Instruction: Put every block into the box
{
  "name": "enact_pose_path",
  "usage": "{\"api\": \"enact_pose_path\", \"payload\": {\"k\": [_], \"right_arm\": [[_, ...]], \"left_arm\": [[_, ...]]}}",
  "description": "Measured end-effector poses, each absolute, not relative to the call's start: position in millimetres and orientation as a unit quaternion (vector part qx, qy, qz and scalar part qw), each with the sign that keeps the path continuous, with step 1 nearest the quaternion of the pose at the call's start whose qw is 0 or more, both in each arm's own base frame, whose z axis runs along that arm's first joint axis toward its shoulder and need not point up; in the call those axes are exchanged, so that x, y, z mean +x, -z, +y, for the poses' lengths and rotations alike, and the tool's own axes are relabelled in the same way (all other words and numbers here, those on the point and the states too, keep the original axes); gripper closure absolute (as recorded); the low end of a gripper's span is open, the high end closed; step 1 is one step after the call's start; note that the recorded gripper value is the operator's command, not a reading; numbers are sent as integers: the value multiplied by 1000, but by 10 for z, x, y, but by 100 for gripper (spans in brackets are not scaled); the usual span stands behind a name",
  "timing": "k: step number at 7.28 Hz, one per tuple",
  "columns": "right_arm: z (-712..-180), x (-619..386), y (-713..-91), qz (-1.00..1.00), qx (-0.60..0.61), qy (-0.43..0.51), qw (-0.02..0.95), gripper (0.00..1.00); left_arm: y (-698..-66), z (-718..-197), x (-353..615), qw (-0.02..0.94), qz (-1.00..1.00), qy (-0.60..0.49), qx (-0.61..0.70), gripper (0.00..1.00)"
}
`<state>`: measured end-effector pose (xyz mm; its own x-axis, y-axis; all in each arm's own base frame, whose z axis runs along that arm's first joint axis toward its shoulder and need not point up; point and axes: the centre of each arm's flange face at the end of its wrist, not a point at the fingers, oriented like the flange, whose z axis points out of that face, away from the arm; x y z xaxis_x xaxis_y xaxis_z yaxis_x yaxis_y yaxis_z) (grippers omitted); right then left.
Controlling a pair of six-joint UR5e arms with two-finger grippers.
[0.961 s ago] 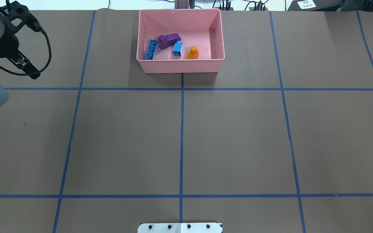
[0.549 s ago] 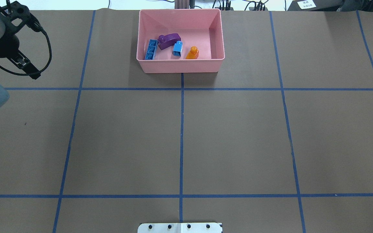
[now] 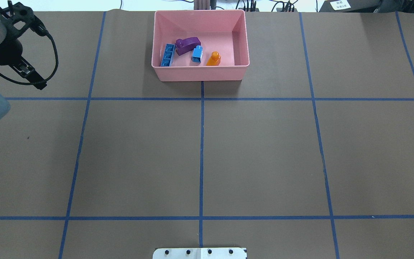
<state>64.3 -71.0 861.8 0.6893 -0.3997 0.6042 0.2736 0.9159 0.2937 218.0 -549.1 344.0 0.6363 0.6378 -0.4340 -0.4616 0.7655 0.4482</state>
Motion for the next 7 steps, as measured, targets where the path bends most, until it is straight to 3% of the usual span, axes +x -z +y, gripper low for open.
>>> {"api": "enact_pose_path", "payload": {"k": [3,5,7], "right_arm": [[-2193,654,-7795,-403,114,146,896,100],[-3605,767,-6484,-411,93,112,900,100],[-4661,456,-5362,-419,78,71,902,100]], "left_arm": [[-3445,-5490,2190,892,295,-309,149,0],[-3447,-5488,2201,892,295,-309,148,0],[-3449,-5488,2202,892,295,-309,148,0]]}}
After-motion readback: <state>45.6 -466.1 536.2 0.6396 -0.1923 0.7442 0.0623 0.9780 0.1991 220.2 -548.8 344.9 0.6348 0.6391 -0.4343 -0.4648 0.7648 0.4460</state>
